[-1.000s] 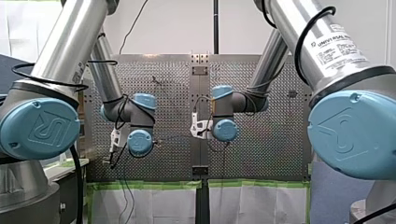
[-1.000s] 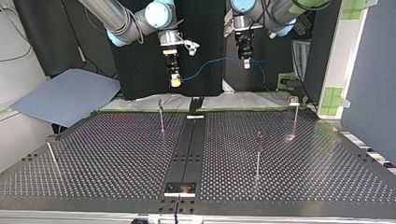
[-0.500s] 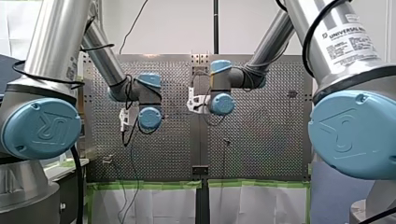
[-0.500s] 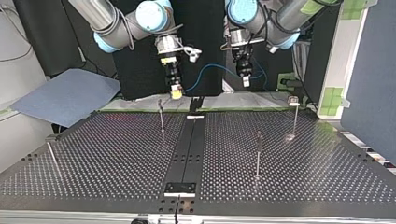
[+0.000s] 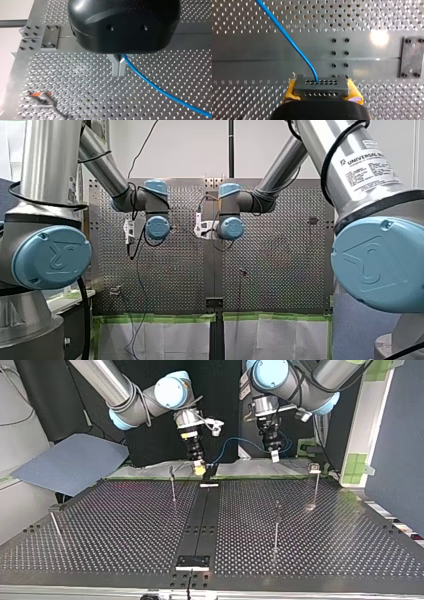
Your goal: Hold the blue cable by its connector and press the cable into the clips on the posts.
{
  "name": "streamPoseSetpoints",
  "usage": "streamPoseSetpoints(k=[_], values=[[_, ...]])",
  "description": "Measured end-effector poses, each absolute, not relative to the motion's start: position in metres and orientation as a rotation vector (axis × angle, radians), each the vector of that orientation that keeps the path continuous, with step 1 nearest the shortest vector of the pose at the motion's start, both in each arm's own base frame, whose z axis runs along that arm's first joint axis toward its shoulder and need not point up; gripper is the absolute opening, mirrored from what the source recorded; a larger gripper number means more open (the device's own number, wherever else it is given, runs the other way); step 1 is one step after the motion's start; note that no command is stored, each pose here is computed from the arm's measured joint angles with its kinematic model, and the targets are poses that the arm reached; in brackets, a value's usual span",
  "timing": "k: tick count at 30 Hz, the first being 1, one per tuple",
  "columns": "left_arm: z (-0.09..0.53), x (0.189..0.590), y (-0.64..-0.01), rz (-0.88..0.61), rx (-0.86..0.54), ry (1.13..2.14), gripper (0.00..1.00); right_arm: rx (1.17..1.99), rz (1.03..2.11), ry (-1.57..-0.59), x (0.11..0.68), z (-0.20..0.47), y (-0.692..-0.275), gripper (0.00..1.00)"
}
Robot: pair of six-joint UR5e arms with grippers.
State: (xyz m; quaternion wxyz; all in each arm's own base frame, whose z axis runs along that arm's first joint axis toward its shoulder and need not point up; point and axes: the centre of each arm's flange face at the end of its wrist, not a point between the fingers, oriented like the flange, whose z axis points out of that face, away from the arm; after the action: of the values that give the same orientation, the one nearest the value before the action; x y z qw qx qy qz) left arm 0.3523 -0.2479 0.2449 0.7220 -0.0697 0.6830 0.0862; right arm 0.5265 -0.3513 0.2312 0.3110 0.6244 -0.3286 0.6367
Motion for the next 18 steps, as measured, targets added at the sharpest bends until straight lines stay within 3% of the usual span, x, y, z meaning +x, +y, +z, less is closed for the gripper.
streamPoseSetpoints(k=[18], values=[[0.282, 0.347, -0.234, 0.21, -0.156, 1.526, 0.0, 1.655, 1.739, -0.824, 0.558, 0.26, -0.358, 0.0]])
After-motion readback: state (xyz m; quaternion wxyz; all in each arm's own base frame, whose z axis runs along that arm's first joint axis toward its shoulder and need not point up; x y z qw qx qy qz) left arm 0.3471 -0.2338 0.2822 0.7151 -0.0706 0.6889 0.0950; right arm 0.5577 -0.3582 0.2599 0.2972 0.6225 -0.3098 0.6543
